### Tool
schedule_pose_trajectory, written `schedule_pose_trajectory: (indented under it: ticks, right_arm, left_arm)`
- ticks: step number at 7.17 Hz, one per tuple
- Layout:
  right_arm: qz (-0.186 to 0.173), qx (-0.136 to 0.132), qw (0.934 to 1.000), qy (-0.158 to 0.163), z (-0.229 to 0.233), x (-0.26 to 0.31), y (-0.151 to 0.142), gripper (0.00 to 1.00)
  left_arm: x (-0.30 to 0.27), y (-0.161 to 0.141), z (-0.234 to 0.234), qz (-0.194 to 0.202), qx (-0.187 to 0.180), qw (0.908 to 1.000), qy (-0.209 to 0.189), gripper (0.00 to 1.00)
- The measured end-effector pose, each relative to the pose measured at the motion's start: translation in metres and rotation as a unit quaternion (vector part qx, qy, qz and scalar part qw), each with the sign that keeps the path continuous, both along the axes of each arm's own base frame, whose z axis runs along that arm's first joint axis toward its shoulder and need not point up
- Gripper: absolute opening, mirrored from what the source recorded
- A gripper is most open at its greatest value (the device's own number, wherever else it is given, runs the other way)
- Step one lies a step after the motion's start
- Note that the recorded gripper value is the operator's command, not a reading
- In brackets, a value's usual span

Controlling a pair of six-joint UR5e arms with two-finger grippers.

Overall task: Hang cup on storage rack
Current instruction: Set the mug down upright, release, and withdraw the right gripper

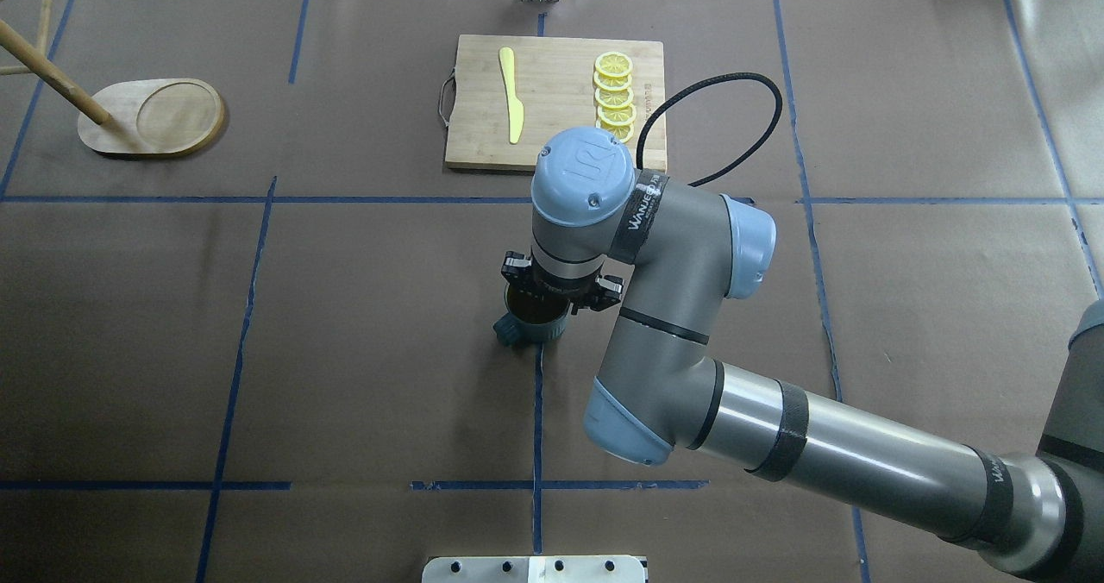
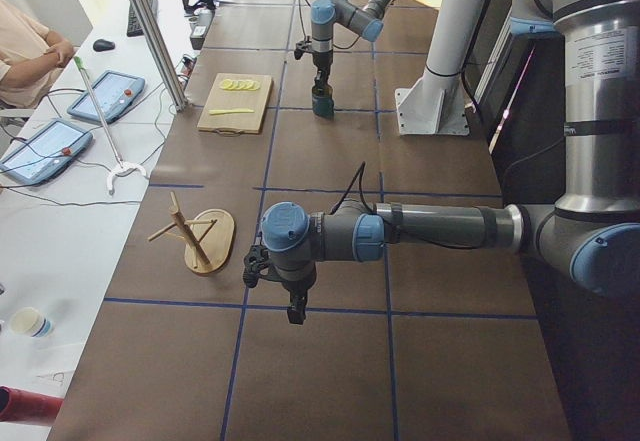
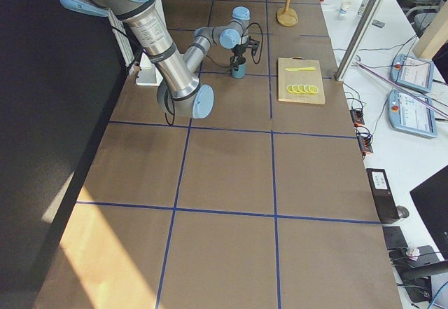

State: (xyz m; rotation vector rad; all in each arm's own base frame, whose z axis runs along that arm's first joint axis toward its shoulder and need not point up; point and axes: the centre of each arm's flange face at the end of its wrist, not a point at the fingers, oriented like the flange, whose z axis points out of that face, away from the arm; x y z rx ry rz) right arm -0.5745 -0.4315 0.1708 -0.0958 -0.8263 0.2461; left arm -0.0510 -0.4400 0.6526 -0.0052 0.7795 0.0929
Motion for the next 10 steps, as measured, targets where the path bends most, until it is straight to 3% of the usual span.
schedule_pose_trajectory:
  ticks: [2,5,6,8,10]
  right_arm:
    - [0.017,0.0,0.9998,-0.004,-0.025,0.041,-0.024,1.0]
    - [0.0,0.01,0.9999,0.003,-0.013,0.137,-0.09,1.0]
    - [-0.018,0.026,0.9994,0.012,0.017,0.175,-0.117,1.0]
    - [-0.069,0.066,0.995,0.027,0.097,0.263,-0.155,1.0]
    - [-0.125,0.106,0.9858,0.035,0.192,0.365,-0.164,1.0]
  left_arm:
    - [0.0,-0.001,-0.002,0.0,0.018,0.9998,-0.002,1.0]
    - [0.001,0.004,0.013,0.002,0.04,0.9992,-0.003,1.0]
    - [0.002,0.003,0.014,0.002,0.041,0.9992,0.001,1.0]
    - [0.003,-0.03,-0.017,0.0,0.09,0.996,0.004,1.0]
    - [0.006,-0.057,-0.047,0.001,0.134,0.991,0.007,1.0]
